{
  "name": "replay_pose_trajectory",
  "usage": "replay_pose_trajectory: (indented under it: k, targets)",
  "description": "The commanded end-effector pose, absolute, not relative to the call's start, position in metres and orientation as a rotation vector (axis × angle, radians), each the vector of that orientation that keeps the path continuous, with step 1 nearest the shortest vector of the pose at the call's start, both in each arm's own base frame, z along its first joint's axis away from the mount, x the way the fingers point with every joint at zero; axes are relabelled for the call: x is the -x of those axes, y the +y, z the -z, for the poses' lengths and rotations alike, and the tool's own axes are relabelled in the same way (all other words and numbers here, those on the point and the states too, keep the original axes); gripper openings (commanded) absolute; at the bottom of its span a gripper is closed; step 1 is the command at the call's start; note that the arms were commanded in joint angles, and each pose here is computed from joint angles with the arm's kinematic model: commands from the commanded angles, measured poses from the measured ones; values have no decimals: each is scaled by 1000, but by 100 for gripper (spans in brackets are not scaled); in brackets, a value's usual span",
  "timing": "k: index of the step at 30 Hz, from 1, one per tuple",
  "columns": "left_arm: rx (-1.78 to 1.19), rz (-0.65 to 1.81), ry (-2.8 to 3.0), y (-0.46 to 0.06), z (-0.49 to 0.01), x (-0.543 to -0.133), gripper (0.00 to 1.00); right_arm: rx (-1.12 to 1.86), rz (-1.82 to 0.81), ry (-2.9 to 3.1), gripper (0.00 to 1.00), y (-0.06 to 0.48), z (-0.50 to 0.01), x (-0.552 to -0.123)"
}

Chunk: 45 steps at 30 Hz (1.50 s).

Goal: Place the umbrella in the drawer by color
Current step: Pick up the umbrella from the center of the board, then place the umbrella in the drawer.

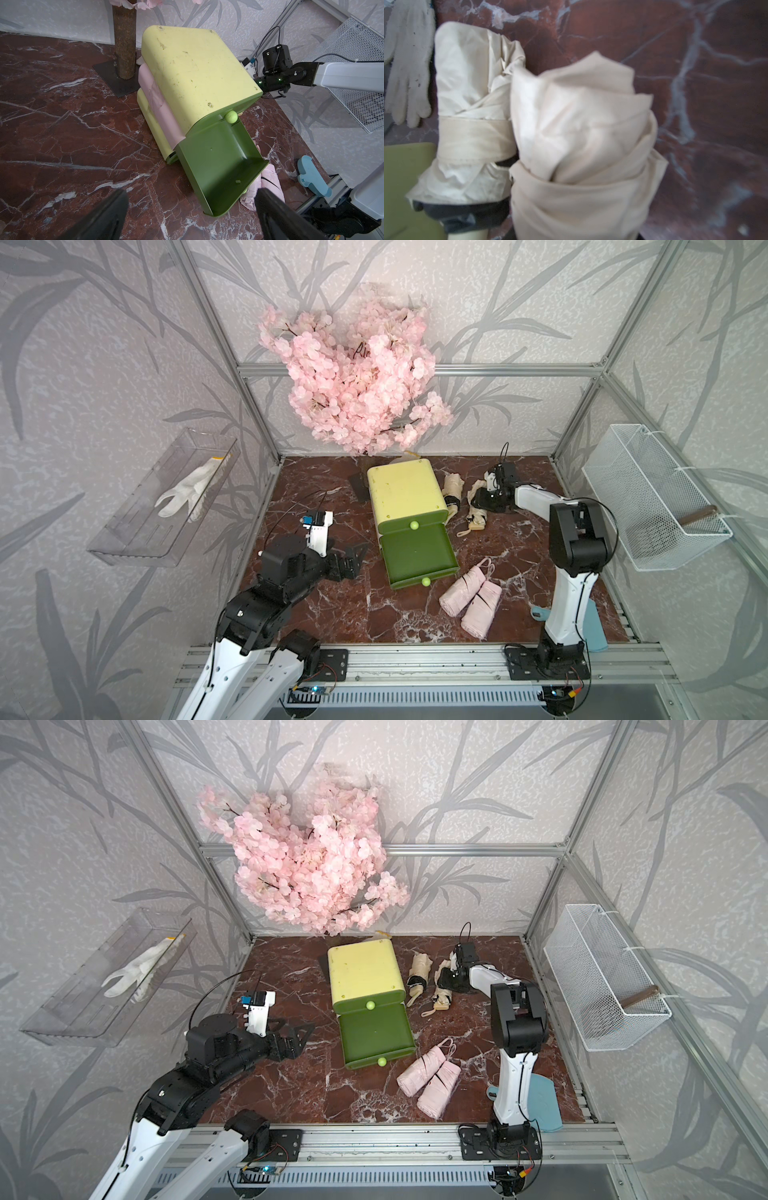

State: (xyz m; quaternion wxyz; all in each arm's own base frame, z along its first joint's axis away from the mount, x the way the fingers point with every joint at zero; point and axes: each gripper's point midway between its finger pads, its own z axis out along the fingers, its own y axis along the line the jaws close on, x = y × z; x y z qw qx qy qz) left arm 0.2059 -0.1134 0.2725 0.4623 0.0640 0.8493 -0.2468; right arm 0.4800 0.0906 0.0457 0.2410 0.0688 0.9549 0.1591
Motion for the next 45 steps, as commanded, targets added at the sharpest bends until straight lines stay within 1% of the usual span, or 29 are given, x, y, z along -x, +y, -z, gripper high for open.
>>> replay_pose_trajectory:
  k: [1,2,6,10,13,15,17,19,23,26,30,32,35,42,45]
  targets:
    - [-143,584,2082,-110,-271,-208,100,-141,-331,2371,43,73,-128,-485]
    - [-138,585,2077,-109,-272,-208,100,-134,-329,2310,42,71,-147,-481]
    - [-98,606,2059,-108,-276,-209,100,-30,-312,2015,42,78,-254,-445]
    - [-1,705,2011,-114,-282,-216,100,300,-287,1750,42,128,-345,-387]
    - [68,783,1963,-120,-280,-227,100,566,-351,1587,40,180,-382,-340]
    - [113,799,1950,-120,-276,-234,100,737,-422,1498,38,215,-391,-311]
    - [139,804,1947,-121,-273,-240,100,924,-470,1409,36,250,-387,-283]
    - [159,801,1947,-120,-270,-243,100,1068,-476,1344,35,276,-373,-265]
    - [189,770,1939,-115,-267,-247,100,1282,-410,1263,35,311,-330,-255]
    - [211,755,1934,-112,-263,-251,100,1343,-407,1237,35,328,-313,-253]
    - [242,776,1910,-114,-263,-260,100,1450,-417,1271,37,340,-285,-249]
    - [243,795,1906,-119,-265,-266,100,1542,-409,1280,42,341,-259,-245]
    - [243,799,1908,-124,-266,-276,100,1620,-384,1302,46,339,-232,-242]
    - [235,819,1911,-135,-268,-297,100,1757,-297,1403,51,334,-198,-247]
    - [216,843,1919,-143,-270,-303,100,1784,-264,1429,52,336,-191,-251]
